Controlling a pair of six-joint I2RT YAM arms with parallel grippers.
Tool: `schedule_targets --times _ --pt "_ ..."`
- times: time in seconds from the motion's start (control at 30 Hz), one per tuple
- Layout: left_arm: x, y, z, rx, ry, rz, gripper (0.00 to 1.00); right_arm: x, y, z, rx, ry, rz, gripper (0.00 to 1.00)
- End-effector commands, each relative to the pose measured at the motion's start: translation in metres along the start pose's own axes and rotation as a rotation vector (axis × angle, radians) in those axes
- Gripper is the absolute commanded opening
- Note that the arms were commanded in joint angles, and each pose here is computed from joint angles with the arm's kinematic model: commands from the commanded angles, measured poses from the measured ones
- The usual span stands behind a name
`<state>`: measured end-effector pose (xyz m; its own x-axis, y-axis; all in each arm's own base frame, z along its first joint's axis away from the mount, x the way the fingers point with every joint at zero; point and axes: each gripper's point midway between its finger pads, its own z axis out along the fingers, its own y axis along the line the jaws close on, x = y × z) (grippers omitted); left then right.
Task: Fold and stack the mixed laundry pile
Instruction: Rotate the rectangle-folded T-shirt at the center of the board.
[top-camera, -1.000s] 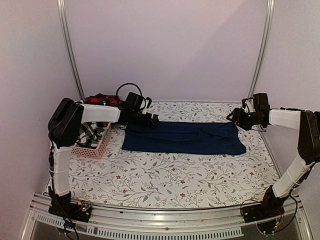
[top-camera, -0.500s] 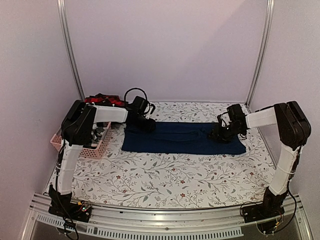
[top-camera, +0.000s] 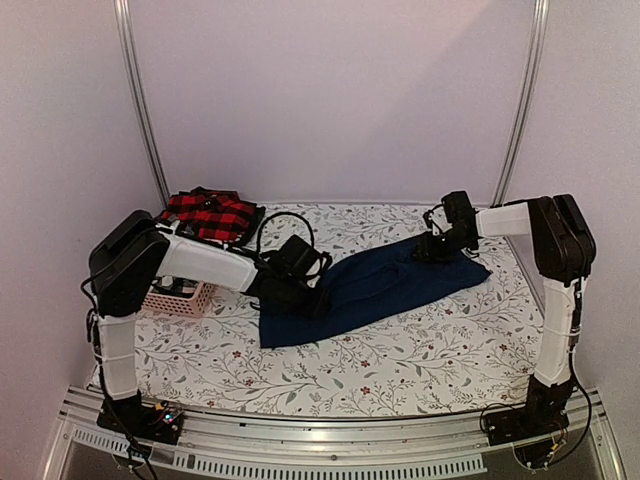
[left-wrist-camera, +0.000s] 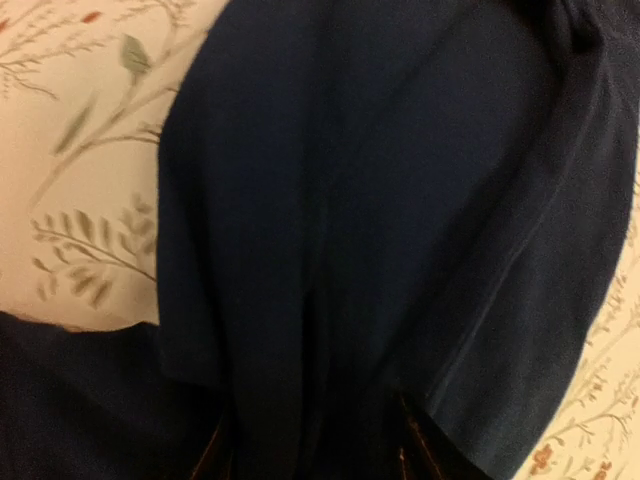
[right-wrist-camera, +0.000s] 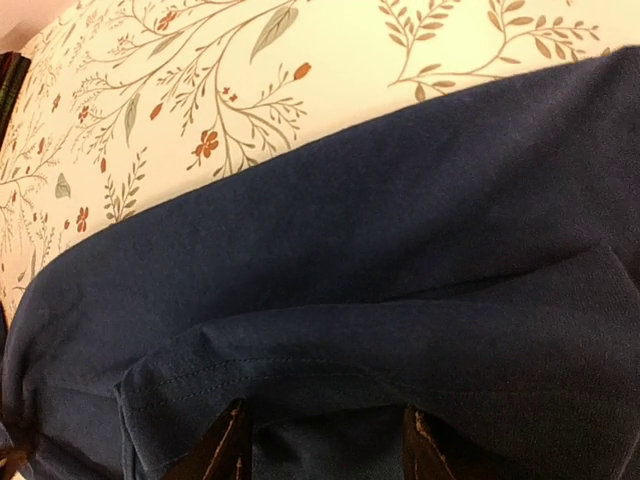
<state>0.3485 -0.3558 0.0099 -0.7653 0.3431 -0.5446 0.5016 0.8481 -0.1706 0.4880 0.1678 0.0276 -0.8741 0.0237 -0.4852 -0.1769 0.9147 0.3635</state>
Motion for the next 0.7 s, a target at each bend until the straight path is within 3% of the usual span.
schedule_targets --times 0.0,0.2,0.37,0.47,0.67 --pt "0.097 -0.036 -0.012 0.044 0.272 -0.057 0.51 0.01 0.016 -0.013 -0.05 0.023 -0.055 0.5" --pt "0.033 0.008 -0.056 -0.073 0.101 -0.087 0.58 0.019 0.051 -0.076 -0.098 -0.065 -0.071 0.5" --pt "0.017 0.075 -0.07 -0.235 0.076 -0.119 0.59 0.051 0.067 -0.081 -0.128 -0.039 -0.038 0.49" --pt "0.019 0.087 -0.071 -0.261 0.078 -0.095 0.59 0.063 0.07 -0.072 -0.138 -0.012 -0.018 0.44" --pt "0.026 0.08 -0.07 -0.222 0.091 -0.084 0.58 0.086 0.081 -0.036 -0.124 0.08 -0.019 0.22"
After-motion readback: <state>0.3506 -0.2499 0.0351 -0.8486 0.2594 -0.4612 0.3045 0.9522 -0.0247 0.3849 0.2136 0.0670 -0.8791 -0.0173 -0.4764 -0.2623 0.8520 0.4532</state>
